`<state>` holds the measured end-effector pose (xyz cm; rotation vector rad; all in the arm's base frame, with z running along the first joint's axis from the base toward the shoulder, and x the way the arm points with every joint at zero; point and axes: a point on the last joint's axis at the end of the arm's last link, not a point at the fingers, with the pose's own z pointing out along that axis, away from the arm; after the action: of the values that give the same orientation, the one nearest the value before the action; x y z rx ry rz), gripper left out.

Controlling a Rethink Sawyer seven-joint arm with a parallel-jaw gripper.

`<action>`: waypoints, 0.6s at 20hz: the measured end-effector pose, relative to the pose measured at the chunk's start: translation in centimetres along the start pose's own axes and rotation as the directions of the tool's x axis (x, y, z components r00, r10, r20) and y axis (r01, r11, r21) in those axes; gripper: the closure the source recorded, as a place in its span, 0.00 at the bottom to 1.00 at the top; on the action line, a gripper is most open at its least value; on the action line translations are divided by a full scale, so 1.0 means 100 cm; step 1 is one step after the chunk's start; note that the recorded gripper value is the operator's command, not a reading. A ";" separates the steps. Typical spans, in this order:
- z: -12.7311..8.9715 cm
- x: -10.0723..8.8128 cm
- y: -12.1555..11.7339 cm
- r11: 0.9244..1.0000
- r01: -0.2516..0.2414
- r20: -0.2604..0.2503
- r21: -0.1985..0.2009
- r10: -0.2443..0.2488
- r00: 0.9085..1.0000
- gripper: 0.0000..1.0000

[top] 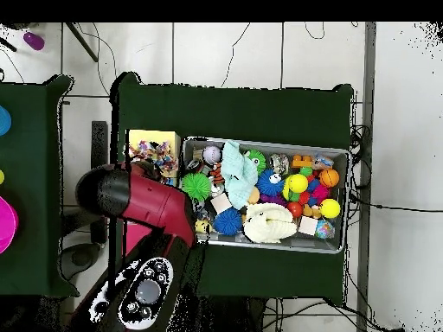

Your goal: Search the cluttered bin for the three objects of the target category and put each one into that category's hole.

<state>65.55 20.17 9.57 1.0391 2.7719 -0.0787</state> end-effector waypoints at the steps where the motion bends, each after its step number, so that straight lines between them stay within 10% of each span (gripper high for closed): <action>1: -0.001 -0.004 -0.001 1.000 0.005 0.008 0.004 -0.005 1.000 1.00; 12: -0.012 -0.021 -0.004 1.000 0.010 0.046 0.011 -0.011 0.999 1.00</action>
<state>66.66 18.60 11.14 1.0122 2.7387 -0.1174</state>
